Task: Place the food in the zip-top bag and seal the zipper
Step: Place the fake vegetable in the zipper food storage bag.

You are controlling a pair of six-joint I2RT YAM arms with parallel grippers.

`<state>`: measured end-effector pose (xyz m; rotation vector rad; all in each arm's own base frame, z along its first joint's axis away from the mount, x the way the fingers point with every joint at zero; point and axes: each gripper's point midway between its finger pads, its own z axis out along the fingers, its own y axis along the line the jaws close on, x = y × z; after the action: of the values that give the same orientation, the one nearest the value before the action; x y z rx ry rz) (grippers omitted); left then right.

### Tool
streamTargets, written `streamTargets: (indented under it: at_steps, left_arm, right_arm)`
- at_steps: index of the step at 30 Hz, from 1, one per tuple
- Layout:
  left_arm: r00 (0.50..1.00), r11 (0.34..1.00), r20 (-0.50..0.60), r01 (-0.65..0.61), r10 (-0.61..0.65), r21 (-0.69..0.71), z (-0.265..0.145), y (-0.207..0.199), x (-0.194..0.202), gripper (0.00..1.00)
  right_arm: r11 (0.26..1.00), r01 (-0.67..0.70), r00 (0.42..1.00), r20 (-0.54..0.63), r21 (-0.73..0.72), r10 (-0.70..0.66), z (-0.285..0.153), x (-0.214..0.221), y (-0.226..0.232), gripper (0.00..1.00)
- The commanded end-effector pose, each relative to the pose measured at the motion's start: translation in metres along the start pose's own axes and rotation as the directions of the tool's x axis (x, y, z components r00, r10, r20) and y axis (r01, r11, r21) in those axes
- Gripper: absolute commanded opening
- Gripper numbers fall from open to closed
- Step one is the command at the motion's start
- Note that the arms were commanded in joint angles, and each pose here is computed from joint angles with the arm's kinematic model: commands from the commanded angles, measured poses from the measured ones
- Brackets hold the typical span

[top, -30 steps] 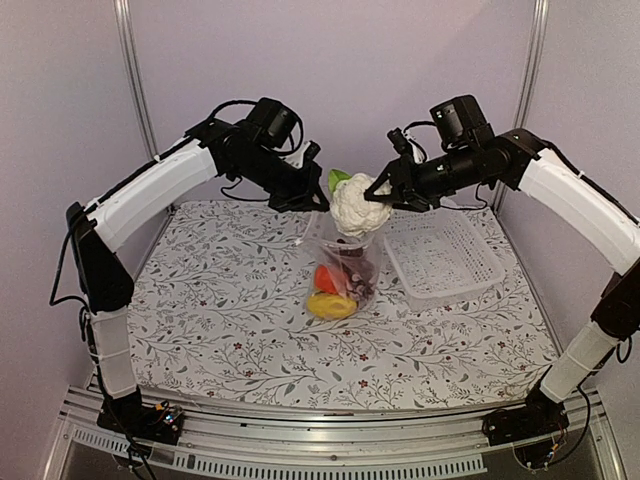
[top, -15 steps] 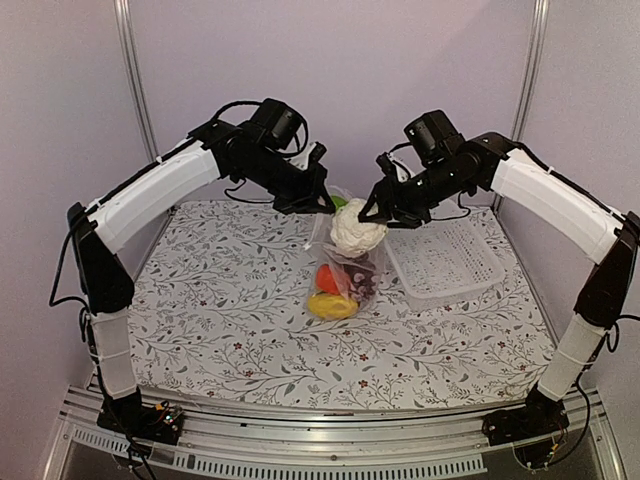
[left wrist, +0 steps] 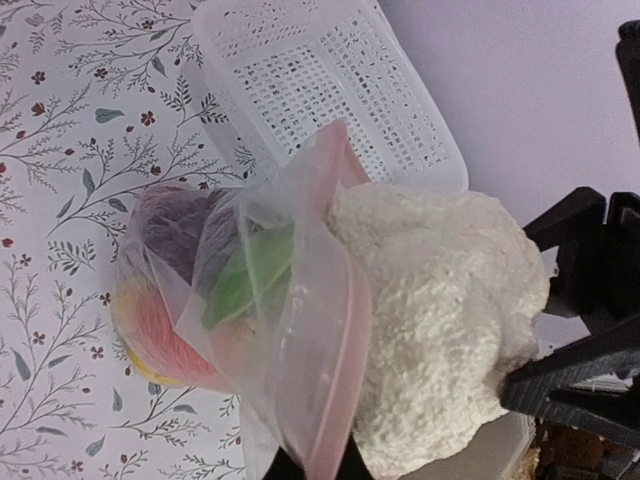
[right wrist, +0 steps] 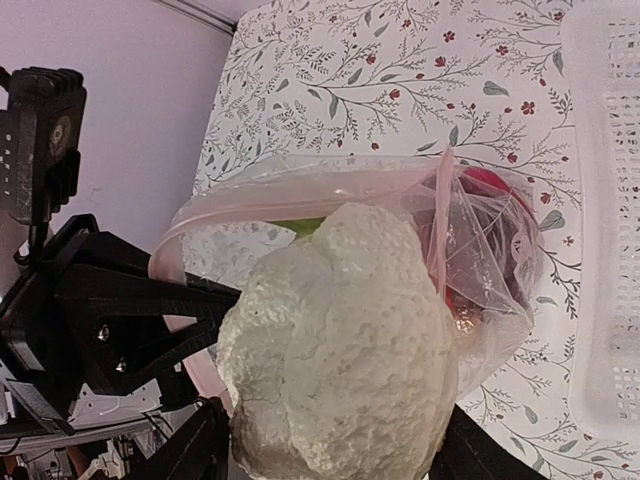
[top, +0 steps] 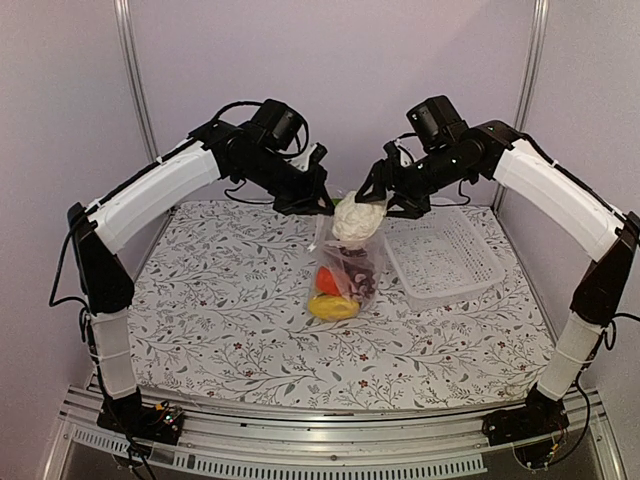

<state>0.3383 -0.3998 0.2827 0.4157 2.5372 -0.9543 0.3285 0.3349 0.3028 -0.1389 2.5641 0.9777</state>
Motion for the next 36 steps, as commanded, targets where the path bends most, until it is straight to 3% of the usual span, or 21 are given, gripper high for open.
streamTargets:
  at_steps: [1,5,11,14,17,20,24,28,32,36]
  left_arm:
    - [0.999,0.999,0.007,-0.032,0.032,0.000,-0.004,-0.008,0.003,0.06]
    - [1.000,0.999,0.005,-0.030,0.030,-0.020,-0.010,-0.005,0.005,0.14]
    - [0.999,0.998,-0.050,-0.016,0.013,-0.062,-0.019,0.005,0.027,0.14]
    - [0.997,0.997,-0.071,-0.021,0.015,-0.080,-0.027,0.005,0.037,0.14]
    - [0.997,0.996,-0.070,-0.027,0.021,-0.081,-0.030,0.002,0.039,0.10]
    - [0.996,0.997,-0.083,-0.027,0.021,-0.067,-0.024,0.000,0.040,0.00]
    - [0.997,0.997,-0.078,-0.030,0.025,-0.067,-0.016,-0.003,0.033,0.00]
    - [0.999,0.995,-0.037,-0.035,0.032,-0.097,-0.020,-0.002,0.022,0.00]
    - [0.999,0.996,-0.025,-0.042,0.040,-0.075,-0.021,-0.009,0.017,0.00]
    - [0.998,0.997,-0.045,-0.043,0.040,-0.067,-0.016,-0.008,0.021,0.00]
  right_arm:
    - [0.997,0.003,1.000,-0.024,-0.071,-0.005,-0.002,0.001,0.020,0.66]
    - [0.999,0.010,1.000,-0.025,-0.032,-0.011,-0.006,0.006,0.011,0.63]
    - [1.000,0.022,0.999,-0.040,-0.018,-0.023,-0.002,0.014,0.002,0.44]
    - [0.999,0.028,0.999,-0.020,-0.019,-0.029,-0.006,0.010,0.005,0.41]
    - [0.999,0.033,0.999,-0.008,-0.030,-0.033,-0.010,0.006,0.009,0.38]
    - [0.996,0.034,0.999,-0.030,-0.083,-0.037,-0.009,0.009,0.019,0.32]
    - [0.985,0.026,0.998,-0.058,-0.172,-0.036,-0.011,0.011,0.038,0.25]
    - [0.986,0.008,0.994,-0.110,-0.169,-0.026,-0.002,0.018,0.035,0.24]
    - [1.000,0.002,0.987,-0.158,0.002,-0.001,0.024,0.029,-0.004,0.26]
    - [0.998,0.016,0.993,-0.118,0.059,-0.009,0.032,0.021,-0.016,0.37]
